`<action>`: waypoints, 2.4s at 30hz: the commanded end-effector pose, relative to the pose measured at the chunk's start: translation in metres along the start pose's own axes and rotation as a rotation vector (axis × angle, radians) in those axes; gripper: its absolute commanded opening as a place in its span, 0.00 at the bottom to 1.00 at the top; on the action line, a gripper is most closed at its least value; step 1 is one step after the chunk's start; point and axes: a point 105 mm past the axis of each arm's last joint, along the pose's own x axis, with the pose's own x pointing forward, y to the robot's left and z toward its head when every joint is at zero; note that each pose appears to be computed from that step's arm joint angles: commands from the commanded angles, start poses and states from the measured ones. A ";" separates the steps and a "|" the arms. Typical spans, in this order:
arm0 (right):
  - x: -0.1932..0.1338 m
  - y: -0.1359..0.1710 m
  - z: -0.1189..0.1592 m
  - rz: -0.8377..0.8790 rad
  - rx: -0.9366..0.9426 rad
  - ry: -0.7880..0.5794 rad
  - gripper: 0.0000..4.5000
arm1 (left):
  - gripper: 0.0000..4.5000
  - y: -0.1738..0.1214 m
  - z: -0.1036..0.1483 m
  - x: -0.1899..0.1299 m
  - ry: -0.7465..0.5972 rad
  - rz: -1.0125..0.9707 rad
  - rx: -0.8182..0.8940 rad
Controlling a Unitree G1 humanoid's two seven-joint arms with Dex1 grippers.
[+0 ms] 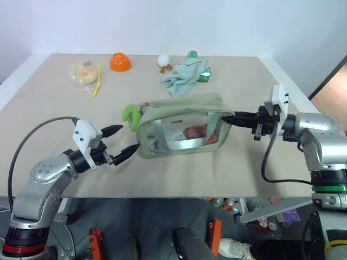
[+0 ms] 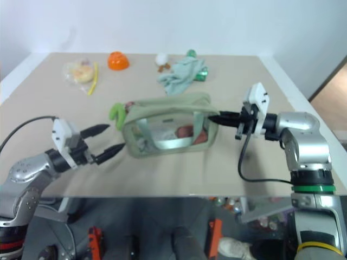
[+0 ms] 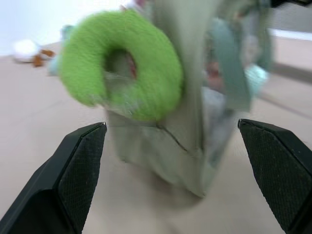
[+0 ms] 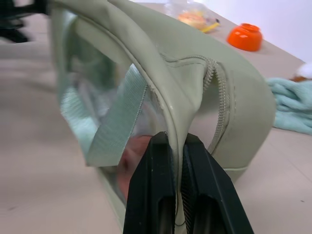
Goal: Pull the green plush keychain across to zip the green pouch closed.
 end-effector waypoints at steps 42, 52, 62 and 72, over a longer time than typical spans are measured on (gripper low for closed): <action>-0.024 0.040 0.031 -0.081 0.065 0.004 0.98 | 1.00 0.009 0.034 0.005 -0.098 -0.055 -0.159; -0.029 0.042 0.003 -0.175 0.080 0.026 0.98 | 1.00 0.006 0.039 0.012 -0.084 -0.103 -0.114; -0.029 0.042 0.009 -0.191 0.076 -0.018 0.16 | 1.00 0.012 0.037 0.014 -0.083 -0.072 -0.095; -0.029 0.041 0.008 -0.205 0.041 0.000 0.01 | 1.00 0.020 0.027 0.017 -0.065 -0.062 -0.376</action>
